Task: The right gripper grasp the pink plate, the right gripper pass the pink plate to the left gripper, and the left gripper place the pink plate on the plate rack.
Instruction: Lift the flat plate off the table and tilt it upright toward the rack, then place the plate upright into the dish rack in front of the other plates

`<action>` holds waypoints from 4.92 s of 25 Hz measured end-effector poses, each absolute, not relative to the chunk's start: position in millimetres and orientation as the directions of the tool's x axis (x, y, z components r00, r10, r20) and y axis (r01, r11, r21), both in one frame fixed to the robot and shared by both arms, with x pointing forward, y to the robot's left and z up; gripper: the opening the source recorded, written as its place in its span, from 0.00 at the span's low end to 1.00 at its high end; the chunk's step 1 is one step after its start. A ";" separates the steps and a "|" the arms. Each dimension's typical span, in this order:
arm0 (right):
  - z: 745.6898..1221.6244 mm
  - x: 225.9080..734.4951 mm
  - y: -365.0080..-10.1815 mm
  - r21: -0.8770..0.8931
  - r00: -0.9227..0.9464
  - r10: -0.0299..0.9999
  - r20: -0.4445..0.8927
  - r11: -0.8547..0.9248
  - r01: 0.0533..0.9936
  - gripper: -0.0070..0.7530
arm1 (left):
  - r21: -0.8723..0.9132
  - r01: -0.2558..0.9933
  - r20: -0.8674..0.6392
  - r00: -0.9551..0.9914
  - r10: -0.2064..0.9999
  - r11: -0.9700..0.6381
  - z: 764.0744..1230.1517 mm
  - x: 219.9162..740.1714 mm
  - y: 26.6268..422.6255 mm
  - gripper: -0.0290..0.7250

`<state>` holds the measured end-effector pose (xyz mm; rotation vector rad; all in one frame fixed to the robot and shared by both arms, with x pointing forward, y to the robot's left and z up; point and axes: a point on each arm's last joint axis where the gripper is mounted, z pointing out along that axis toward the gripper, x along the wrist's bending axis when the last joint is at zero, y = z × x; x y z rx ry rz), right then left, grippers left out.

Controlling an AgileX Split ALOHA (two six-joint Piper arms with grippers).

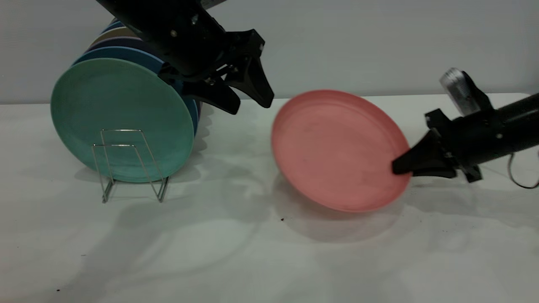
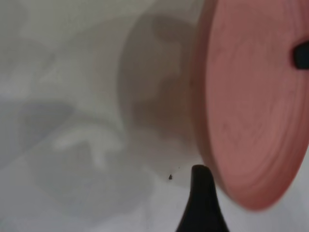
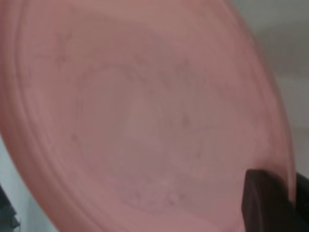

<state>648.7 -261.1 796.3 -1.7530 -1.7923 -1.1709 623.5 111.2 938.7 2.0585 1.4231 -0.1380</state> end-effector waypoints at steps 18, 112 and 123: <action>809.0 642.7 -225.2 0.327 -0.263 0.486 0.833 -0.050 0.944 0.03 | 0.424 0.875 -0.409 0.415 0.813 -0.234 924.2 625.7 109.1 0.69; 1050.3 303.3 -289.8 0.678 -0.148 0.989 0.003 0.106 0.727 0.69 | 0.294 -0.058 0.430 0.899 0.078 -0.954 998.9 640.9 281.1 0.22; 1049.0 301.9 -290.1 0.662 -0.150 0.989 -0.001 0.114 0.741 0.69 | 0.352 0.065 0.375 0.904 0.205 -0.934 998.1 640.1 280.8 0.63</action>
